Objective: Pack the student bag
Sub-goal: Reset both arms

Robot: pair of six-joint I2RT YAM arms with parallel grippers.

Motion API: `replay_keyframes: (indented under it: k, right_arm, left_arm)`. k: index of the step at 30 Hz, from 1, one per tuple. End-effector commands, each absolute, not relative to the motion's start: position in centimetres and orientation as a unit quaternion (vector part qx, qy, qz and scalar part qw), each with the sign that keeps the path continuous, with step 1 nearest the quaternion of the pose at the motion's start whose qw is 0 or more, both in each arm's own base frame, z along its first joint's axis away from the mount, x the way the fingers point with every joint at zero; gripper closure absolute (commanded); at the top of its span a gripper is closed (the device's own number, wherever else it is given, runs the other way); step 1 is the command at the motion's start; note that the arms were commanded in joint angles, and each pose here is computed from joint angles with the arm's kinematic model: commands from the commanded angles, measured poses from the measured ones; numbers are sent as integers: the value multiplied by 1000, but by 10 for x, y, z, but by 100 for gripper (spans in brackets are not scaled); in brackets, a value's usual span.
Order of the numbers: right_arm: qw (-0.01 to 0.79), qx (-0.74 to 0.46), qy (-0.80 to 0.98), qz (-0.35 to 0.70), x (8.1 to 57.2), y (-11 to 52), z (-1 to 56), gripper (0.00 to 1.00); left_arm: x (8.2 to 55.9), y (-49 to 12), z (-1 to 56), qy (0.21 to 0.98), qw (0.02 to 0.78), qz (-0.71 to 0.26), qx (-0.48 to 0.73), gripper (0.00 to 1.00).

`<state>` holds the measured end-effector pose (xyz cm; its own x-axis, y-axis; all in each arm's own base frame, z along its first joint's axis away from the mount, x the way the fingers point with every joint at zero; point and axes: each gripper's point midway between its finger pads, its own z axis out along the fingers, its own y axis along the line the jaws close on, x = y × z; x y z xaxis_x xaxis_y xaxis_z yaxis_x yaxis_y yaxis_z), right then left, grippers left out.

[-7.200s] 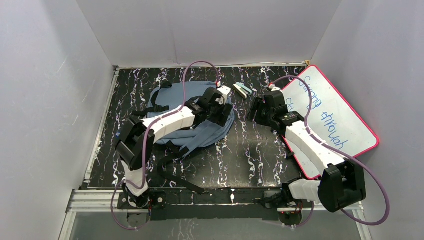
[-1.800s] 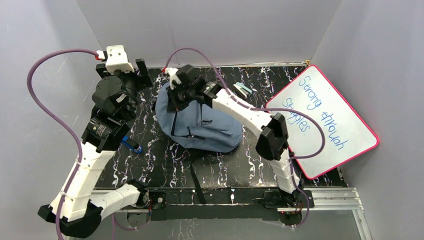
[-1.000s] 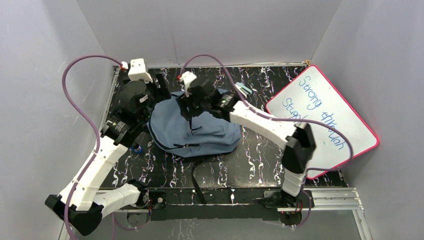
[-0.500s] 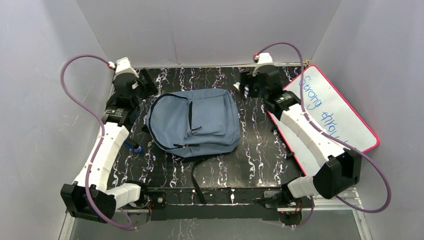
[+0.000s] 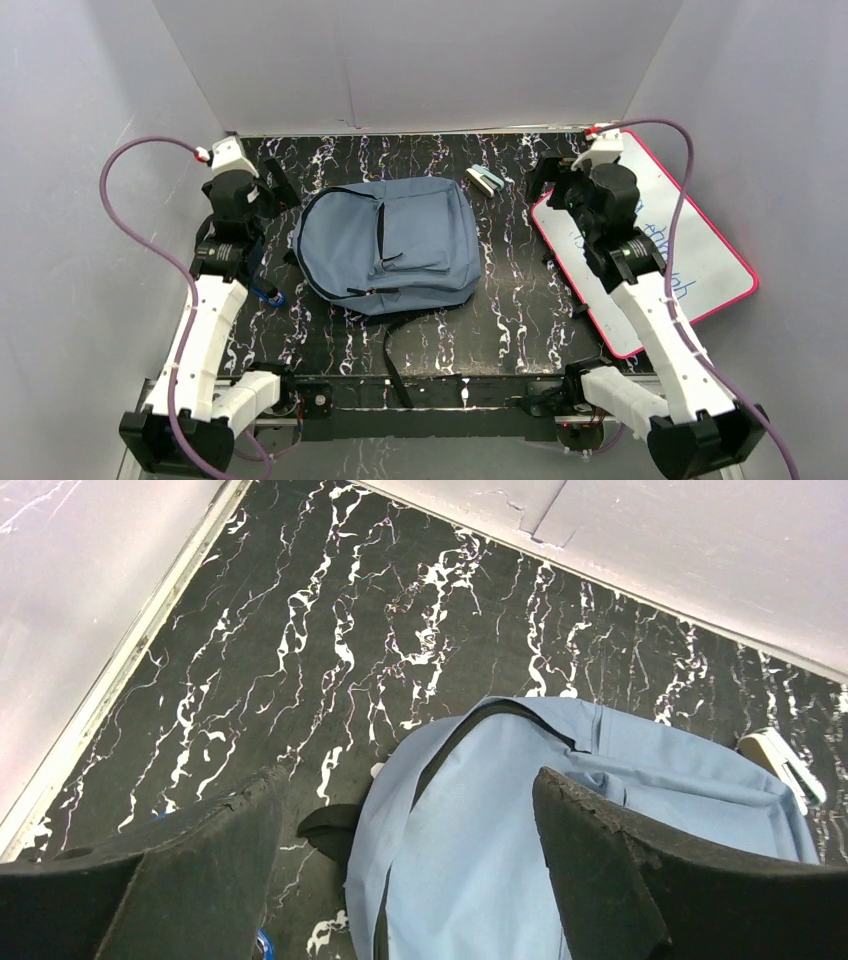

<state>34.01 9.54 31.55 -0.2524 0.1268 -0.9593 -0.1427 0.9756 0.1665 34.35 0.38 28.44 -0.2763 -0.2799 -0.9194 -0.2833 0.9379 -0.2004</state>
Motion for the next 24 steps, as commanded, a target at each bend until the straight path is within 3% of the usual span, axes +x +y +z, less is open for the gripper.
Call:
replay_keyframes:
  k: [1, 5, 24]
  right_arm:
    - [687, -13, 720, 96, 329, 83, 355, 1]
    - [713, -11, 697, 78, 320, 73, 362, 1]
    - [706, -12, 704, 80, 327, 76, 344, 1]
  left_arm:
    - [320, 11, 312, 757, 629, -6, -179, 9]
    - [306, 13, 321, 730, 656, -17, -188, 7]
    - [312, 1, 309, 743, 639, -48, -192, 6]
